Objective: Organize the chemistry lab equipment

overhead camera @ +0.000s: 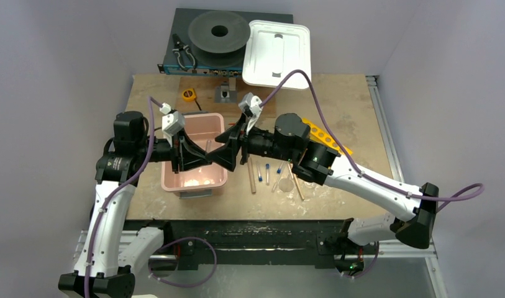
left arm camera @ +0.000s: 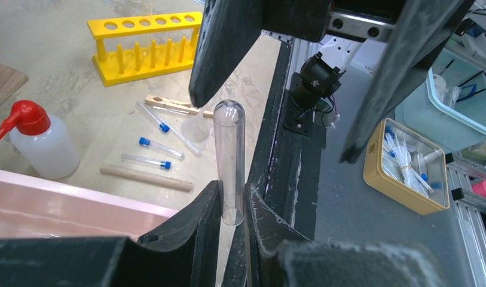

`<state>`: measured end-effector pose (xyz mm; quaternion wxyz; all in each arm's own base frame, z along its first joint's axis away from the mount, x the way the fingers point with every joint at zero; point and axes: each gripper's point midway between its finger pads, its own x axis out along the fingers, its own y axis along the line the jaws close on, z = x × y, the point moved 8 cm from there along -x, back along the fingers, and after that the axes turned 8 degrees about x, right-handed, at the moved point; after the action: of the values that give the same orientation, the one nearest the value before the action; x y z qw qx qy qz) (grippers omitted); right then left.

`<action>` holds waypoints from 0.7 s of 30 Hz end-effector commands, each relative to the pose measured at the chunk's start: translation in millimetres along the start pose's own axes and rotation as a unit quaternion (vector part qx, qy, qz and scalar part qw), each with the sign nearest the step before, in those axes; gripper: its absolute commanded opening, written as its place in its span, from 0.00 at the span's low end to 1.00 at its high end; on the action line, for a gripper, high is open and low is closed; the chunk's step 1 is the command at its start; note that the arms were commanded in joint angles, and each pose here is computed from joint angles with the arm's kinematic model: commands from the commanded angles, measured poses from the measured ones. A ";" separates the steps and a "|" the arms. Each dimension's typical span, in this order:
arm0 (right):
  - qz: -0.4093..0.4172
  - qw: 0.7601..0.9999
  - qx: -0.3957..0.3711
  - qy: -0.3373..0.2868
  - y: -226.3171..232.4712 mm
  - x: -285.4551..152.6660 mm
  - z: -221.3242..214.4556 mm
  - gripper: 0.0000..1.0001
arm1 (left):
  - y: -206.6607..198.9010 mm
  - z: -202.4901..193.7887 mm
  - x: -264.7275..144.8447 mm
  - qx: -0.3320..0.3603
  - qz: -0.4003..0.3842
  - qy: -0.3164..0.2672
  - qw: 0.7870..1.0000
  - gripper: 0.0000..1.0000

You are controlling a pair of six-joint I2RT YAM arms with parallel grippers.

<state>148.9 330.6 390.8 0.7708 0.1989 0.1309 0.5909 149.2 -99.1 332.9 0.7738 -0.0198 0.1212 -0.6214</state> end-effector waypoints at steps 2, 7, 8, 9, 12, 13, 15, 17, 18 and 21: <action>0.007 1.000 -0.024 0.018 2.1 -1.6 3.0 0.65 | -6.1 9.1 -3.7 0.039 -0.010 -0.006 0.999 0.08; -0.006 1.000 -0.008 0.014 -4.0 6.7 -1.9 0.54 | -5.3 8.1 -3.2 0.038 -0.011 -0.005 0.999 0.08; -0.003 1.000 -0.004 0.016 -4.5 8.8 -3.8 0.52 | -5.2 7.8 -3.2 0.037 -0.010 -0.005 0.999 0.08; -0.002 1.000 -0.001 0.017 -5.3 10.8 -4.9 0.51 | -5.3 7.6 -3.2 0.038 -0.011 -0.005 0.999 0.08; 0.006 1.000 0.005 0.015 -5.8 15.4 -7.2 0.46 | -5.0 6.7 -3.4 0.038 -0.007 -0.002 0.999 0.08; 0.008 1.000 0.006 0.010 -5.5 16.5 -5.9 0.45 | -4.8 6.6 -3.5 0.037 -0.006 -0.002 0.999 0.08; 0.009 1.000 0.009 0.005 -6.0 19.4 -5.9 0.40 | -4.7 5.7 -3.5 0.037 -0.005 0.000 0.999 0.08; 0.004 1.000 0.009 0.003 -7.6 21.3 -5.3 0.36 | -4.6 4.7 -3.6 0.037 -0.004 0.001 0.999 0.08; 0.002 1.000 0.008 0.001 -7.7 21.5 -4.8 0.34 | -4.8 4.2 -3.8 0.037 -0.003 0.002 0.999 0.08; 0.001 1.000 0.009 -0.007 -8.7 20.7 -5.1 0.31 | -4.9 2.6 -4.0 0.036 0.000 0.005 0.999 0.08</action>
<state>160.1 351.1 358.0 0.7732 0.1846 0.1768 0.5803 145.8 -97.8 328.8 0.7720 -0.0091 0.1248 -0.6232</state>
